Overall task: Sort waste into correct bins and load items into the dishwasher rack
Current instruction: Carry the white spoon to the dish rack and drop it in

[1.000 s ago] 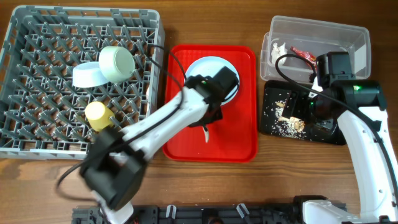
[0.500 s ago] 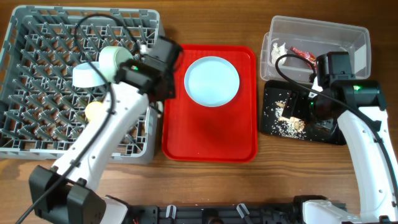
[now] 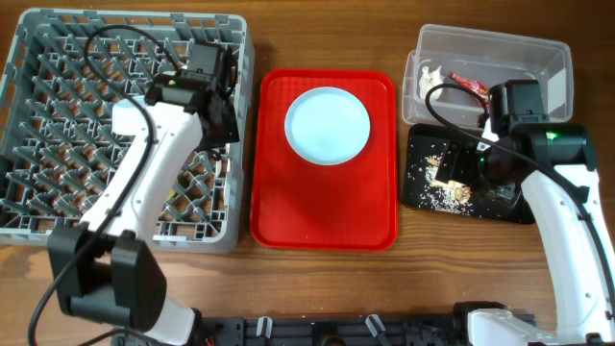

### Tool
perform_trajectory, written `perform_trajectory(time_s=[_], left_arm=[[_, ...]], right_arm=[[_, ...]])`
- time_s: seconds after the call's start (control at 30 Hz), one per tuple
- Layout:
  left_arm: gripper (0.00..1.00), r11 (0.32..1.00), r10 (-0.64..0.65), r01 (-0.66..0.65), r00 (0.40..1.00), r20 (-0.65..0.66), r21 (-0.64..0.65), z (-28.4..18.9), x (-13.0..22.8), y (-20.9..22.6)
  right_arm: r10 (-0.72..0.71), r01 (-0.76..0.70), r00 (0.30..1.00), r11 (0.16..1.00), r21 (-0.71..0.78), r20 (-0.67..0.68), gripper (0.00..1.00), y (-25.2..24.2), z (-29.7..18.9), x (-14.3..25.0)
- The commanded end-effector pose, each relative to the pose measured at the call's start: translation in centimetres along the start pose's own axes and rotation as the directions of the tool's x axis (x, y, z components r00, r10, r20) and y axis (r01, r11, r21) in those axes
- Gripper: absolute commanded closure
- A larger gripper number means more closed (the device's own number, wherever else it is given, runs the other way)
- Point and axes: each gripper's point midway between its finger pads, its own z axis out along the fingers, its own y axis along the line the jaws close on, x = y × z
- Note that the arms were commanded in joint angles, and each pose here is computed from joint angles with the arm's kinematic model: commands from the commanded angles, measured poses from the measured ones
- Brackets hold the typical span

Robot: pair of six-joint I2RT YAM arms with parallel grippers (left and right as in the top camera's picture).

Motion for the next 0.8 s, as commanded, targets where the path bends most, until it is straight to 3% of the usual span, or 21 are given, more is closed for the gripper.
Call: perform_trajectory(time_s=[0.0, 0.1, 0.2, 0.5, 0.63, 0.77], left_arm=[[0.94, 0.998, 0.066, -0.065, 0.997, -0.036, 0.016, 1.3, 0.2, -0.5], [0.83, 0.996, 0.088, -0.087, 0.995, -0.046, 0.013, 1.5, 0.4, -0.5], [0.65, 0.996, 0.088, -0.087, 0.995, -0.046, 0.013, 1.5, 0.4, -0.5], [0.58, 0.996, 0.09, -0.089, 0.996, -0.008, 0.027, -0.1, 0.2, -0.7], [0.46, 0.992, 0.092, -0.1, 0.991, 0.1, 0.077, -2.9, -0.8, -1.8], [0.29, 0.96, 0.099, -0.151, 0.97, 0.222, 0.235, -6.2, -1.8, -5.6]], right_arm=[[-0.011, 0.011, 0.999, 1.0, 0.004, 0.035, 0.17, -0.2, -0.9, -0.4], [-0.011, 0.011, 0.999, 1.0, 0.004, 0.035, 0.18, -0.2, -0.9, -0.4], [-0.011, 0.011, 0.999, 1.0, 0.004, 0.035, 0.17, -0.2, -0.9, -0.4], [-0.011, 0.011, 0.999, 1.0, 0.004, 0.035, 0.17, -0.2, -0.9, -0.4], [-0.011, 0.011, 0.999, 1.0, 0.004, 0.035, 0.17, -0.2, -0.9, -0.4], [-0.01, 0.01, 0.999, 1.0, 0.004, 0.035, 0.18, -0.2, -0.9, -0.4]])
